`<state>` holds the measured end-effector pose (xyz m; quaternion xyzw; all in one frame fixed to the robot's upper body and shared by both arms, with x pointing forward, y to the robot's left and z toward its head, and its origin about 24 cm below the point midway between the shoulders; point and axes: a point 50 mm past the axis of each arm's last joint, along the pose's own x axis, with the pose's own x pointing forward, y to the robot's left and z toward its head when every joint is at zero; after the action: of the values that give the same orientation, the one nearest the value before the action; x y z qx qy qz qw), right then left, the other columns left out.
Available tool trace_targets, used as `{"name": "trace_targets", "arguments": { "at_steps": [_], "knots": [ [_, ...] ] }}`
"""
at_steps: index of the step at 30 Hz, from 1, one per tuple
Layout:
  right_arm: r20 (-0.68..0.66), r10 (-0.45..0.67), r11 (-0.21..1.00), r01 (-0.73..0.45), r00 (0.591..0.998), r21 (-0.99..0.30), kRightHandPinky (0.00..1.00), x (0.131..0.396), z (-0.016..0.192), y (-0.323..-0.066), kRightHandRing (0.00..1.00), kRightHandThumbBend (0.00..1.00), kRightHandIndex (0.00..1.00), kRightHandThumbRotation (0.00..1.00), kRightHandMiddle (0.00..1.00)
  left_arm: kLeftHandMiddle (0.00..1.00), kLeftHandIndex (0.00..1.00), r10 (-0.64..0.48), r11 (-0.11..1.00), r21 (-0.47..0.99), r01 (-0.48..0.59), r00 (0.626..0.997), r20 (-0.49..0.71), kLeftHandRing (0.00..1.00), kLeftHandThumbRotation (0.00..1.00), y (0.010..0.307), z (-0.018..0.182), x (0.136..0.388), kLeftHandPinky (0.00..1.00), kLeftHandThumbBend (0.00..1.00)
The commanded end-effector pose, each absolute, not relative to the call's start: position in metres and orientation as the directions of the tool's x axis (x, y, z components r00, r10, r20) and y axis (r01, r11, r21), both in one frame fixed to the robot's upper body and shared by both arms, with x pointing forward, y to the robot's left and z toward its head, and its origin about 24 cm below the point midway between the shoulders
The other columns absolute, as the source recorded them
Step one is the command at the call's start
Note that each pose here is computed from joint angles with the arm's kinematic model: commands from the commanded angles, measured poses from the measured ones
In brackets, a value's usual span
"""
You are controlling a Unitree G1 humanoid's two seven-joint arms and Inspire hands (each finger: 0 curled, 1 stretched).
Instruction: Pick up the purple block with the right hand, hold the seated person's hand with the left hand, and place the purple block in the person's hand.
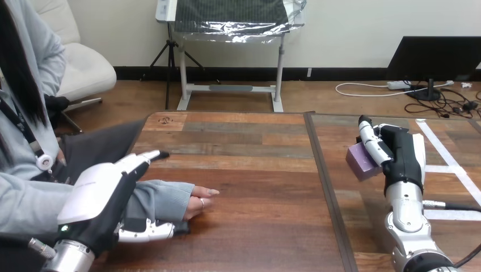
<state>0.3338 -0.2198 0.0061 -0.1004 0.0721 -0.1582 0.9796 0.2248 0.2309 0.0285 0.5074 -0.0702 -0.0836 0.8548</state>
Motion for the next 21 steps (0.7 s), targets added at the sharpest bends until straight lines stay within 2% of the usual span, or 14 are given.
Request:
{"name": "trace_targets", "arguments": {
  "at_steps": [1,21],
  "knots": [
    [0.025,-0.297,0.947,0.298,0.954,-0.118,0.01,0.363,0.051,-0.208,0.05,0.26,0.12,0.47,0.1,0.86,0.84,-0.273,0.416,0.909,0.028,0.957,0.095,0.88,0.43,0.227,0.052,0.242,0.85,1.0],
    [-0.011,-0.305,0.952,0.304,0.952,-0.03,0.0,0.366,0.052,-0.205,0.05,0.27,0.12,0.5,0.09,0.83,0.82,-0.316,0.273,0.96,0.066,0.948,0.025,0.83,0.42,0.236,0.051,0.253,0.79,1.0]
  ]
}}
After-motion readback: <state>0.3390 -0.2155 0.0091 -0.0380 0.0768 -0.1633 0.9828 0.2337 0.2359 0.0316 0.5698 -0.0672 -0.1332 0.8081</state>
